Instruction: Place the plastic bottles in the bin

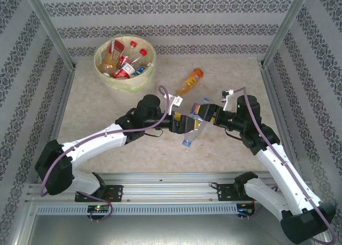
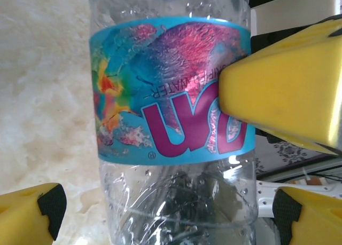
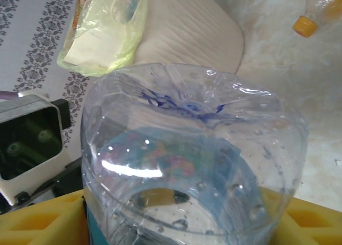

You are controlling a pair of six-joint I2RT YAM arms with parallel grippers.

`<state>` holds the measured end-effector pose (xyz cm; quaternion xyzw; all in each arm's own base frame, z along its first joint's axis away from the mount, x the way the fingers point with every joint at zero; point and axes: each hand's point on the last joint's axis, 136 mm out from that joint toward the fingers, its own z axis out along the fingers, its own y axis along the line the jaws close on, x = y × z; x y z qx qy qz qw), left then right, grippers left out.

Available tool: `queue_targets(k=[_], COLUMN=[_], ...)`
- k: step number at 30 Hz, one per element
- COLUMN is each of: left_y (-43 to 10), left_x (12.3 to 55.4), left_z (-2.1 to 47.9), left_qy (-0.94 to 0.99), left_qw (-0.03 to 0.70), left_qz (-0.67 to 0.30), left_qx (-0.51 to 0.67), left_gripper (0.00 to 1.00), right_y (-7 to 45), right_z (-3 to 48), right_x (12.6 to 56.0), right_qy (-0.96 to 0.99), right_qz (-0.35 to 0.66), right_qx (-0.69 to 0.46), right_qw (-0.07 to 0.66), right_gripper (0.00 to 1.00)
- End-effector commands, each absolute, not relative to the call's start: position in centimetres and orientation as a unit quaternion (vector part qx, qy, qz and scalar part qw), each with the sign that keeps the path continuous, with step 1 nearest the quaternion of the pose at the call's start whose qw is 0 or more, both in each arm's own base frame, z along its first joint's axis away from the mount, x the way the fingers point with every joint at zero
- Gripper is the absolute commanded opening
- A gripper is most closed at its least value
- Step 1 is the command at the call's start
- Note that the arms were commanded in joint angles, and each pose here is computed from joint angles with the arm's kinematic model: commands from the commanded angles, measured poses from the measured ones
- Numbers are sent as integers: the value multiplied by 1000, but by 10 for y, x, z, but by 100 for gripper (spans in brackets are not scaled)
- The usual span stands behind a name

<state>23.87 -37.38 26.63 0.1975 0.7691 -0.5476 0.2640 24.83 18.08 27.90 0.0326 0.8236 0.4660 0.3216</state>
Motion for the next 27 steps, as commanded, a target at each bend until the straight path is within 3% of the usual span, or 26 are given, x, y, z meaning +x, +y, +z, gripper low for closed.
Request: queue_targets(k=[1, 7, 12, 18, 23, 27], left_y=[-386, -391, -388, -382, -378, -373], left_x=[230, 231, 230, 226, 227, 228], left_z=[280, 287, 292, 296, 296, 294], left_qy=[739, 723, 722, 721, 726, 733], left_qw=[255, 249, 255, 262, 271, 273], left_qz=[-590, -615, -615, -611, -602, -592], left_qx=[203, 192, 190, 192, 192, 193], left_gripper=[97, 87, 67, 63, 59, 59], right_y=[190, 193, 194, 192, 188, 187], right_z=[311, 314, 306, 304, 308, 317], right_x=[247, 246, 245, 244, 242, 237], right_qy=[798, 795, 799, 800, 802, 794], right_qz=[498, 503, 499, 493, 487, 492], right_qx=[10, 8, 10, 18, 21, 14], right_qw=[339, 339, 334, 340, 345, 356], right_gripper=[69, 70, 71, 75, 93, 97])
